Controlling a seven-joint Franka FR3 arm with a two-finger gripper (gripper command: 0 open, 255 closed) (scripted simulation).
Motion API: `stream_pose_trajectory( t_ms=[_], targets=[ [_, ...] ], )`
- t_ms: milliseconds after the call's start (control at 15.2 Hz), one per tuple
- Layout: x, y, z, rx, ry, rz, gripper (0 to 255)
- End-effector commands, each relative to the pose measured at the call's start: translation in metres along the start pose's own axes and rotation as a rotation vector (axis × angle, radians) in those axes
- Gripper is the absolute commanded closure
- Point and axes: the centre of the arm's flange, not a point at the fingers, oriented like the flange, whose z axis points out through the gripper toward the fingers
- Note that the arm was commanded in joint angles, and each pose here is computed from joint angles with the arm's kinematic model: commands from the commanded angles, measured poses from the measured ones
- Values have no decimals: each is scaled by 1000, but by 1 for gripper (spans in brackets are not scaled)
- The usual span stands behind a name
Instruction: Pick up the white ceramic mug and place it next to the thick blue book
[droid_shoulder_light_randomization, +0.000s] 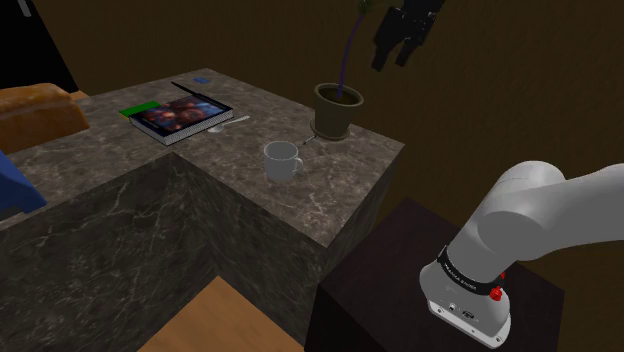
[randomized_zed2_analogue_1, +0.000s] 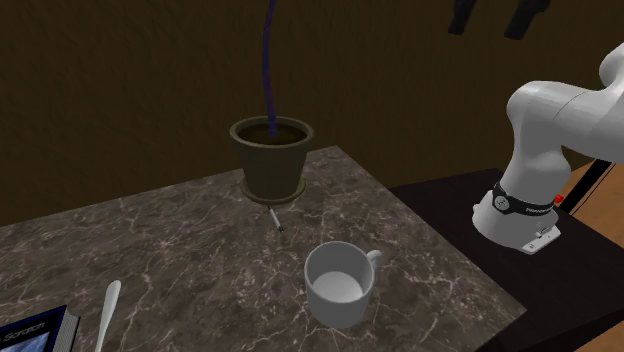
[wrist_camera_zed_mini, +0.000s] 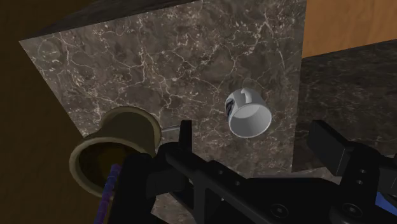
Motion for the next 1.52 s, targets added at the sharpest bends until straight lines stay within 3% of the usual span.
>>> stream_pose_trajectory(
  t_ms=[0,1452],
  targets=[
    [0,0,0,0,0,0,0],
    [160,-37,257,0,-168,-27,0]
  ],
)
